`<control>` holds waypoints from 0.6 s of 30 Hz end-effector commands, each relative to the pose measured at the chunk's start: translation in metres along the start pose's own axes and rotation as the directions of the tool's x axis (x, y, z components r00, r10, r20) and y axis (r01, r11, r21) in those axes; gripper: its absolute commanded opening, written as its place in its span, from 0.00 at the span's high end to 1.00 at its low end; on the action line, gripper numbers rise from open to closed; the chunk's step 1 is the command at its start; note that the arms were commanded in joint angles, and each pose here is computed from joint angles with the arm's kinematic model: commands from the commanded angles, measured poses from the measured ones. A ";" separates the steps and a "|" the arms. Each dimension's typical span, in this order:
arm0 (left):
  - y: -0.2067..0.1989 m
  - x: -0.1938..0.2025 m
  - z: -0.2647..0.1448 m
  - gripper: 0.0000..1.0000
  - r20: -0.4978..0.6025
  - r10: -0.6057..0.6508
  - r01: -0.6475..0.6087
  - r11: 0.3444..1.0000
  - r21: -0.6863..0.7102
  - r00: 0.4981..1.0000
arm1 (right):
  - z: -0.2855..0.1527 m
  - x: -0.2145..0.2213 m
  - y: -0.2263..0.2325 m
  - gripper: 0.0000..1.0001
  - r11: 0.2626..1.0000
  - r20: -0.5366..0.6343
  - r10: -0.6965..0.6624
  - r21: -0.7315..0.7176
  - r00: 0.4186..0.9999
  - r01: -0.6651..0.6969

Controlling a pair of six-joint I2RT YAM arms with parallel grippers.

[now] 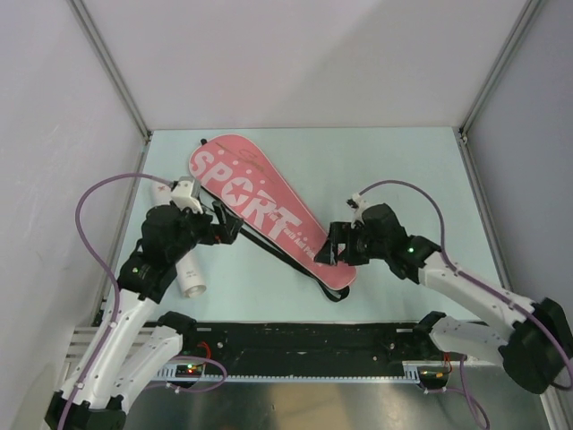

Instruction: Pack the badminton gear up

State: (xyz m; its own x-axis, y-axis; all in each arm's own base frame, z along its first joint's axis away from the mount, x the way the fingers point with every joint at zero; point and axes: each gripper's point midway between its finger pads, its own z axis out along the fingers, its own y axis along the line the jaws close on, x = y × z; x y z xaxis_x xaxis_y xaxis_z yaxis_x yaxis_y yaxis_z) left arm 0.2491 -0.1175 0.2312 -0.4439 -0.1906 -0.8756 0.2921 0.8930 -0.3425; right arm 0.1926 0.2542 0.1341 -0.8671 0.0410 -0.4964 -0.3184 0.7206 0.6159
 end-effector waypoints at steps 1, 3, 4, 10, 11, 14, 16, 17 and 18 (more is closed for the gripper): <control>-0.045 -0.034 -0.024 0.00 0.092 0.040 -0.056 0.982 0.181 0.995 | -0.048 -0.057 0.023 0.11 0.996 0.273 -0.072 0.061 0.959 0.057; -0.056 -0.043 -0.034 0.00 0.127 0.060 -0.087 0.971 0.222 0.990 | -0.077 -0.078 0.021 0.10 0.990 0.388 -0.095 0.129 0.917 0.048; -0.060 -0.048 -0.040 0.00 0.151 0.064 -0.099 0.966 0.239 0.987 | -0.094 -0.087 0.023 0.09 0.988 0.440 -0.106 0.145 0.892 0.046; -0.072 -0.073 -0.069 0.00 0.285 0.040 -0.121 0.954 0.274 0.958 | -0.162 -0.113 0.030 0.02 0.980 0.617 -0.155 0.192 0.772 0.044; -0.072 -0.074 -0.071 0.00 0.296 0.033 -0.117 0.955 0.271 0.955 | -0.170 -0.117 0.028 0.01 0.978 0.636 -0.159 0.208 0.755 0.030; -0.069 -0.077 -0.072 0.00 0.315 0.022 -0.108 0.960 0.259 0.949 | -0.185 -0.120 0.023 0.01 0.969 0.657 -0.175 0.245 0.733 0.012; -0.068 -0.077 -0.072 0.00 0.320 0.022 -0.107 0.962 0.251 0.947 | -0.190 -0.122 0.025 0.00 0.968 0.662 -0.181 0.249 0.727 0.015; -0.067 -0.077 -0.072 0.00 0.321 0.023 -0.107 0.963 0.247 0.947 | -0.192 -0.122 0.026 0.00 0.969 0.665 -0.181 0.245 0.724 0.017; -0.066 -0.077 -0.072 0.00 0.324 0.024 -0.108 0.964 0.243 0.946 | -0.193 -0.122 0.027 0.00 0.970 0.668 -0.179 0.241 0.723 0.018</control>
State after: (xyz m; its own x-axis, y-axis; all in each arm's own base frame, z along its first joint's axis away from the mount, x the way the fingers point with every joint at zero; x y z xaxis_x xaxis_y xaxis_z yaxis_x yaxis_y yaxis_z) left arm 0.2033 -0.1340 0.3295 -0.1861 -0.2618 -0.9470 0.5302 0.7847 -0.3212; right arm 0.2148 0.1502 0.3243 -0.3472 0.3815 -0.8567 -0.2770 0.8310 0.4824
